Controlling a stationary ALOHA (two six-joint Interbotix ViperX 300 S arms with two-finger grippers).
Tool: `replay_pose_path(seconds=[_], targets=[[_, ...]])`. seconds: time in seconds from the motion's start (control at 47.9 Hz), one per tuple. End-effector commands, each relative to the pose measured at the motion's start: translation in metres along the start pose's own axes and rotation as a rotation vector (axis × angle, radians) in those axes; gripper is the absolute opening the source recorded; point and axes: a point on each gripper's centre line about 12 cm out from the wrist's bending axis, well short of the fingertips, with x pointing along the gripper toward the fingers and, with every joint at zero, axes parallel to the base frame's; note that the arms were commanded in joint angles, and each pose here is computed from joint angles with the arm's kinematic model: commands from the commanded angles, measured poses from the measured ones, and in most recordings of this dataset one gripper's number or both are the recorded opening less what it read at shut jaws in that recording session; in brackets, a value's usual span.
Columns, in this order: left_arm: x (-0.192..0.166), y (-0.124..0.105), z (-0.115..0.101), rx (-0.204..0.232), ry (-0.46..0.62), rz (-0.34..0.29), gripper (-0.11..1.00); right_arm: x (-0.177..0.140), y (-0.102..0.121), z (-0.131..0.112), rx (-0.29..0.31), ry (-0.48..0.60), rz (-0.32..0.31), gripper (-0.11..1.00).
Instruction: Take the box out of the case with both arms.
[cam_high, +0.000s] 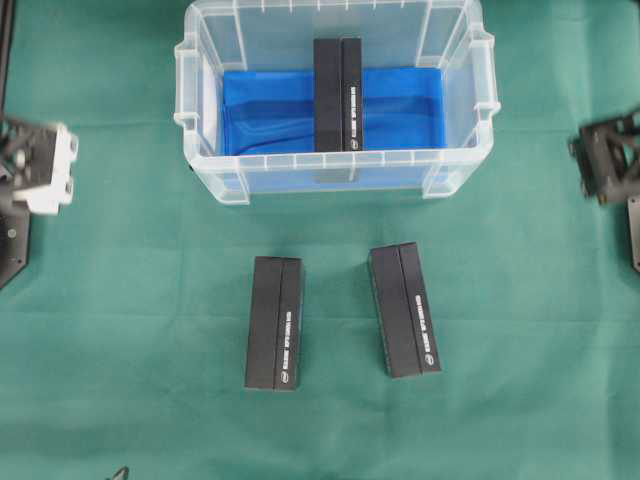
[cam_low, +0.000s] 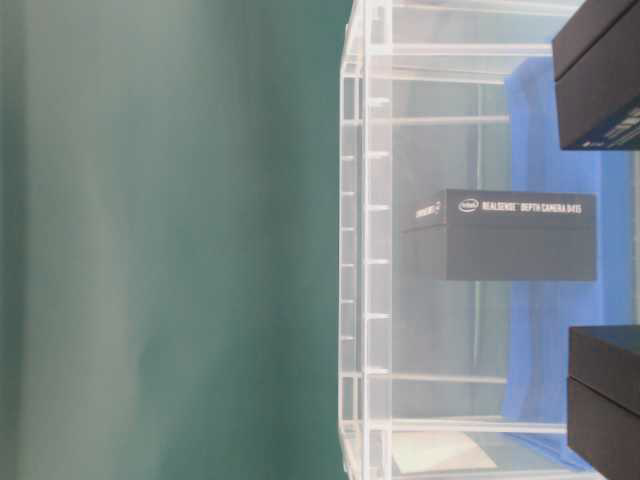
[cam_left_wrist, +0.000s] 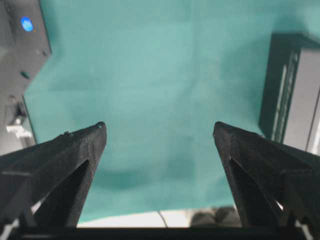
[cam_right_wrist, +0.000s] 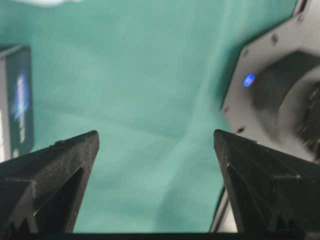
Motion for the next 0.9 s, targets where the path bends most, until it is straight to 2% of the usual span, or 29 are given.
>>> replay_pose_path(seconds=[0.0,0.23,0.397,0.543,0.878], targets=[[-0.004,0.002,0.018,-0.026,-0.016,-0.013,0.90,-0.001,-0.004,0.022,0.028,-0.010,0.024,0.92],[0.001,0.007,0.053,-0.019,-0.040,0.013,0.90,0.009,-0.012,0.072,0.041,-0.040,0.042,0.92],[0.005,0.013,0.073,-0.016,-0.053,0.035,0.90,0.016,-0.022,0.097,0.031,-0.047,0.016,0.92],[0.005,0.016,0.082,-0.007,-0.062,0.031,0.90,0.020,-0.024,0.107,0.032,-0.047,0.010,0.92],[0.005,0.016,0.083,-0.004,-0.063,0.030,0.90,0.022,-0.021,0.108,0.031,-0.050,0.017,0.92]])
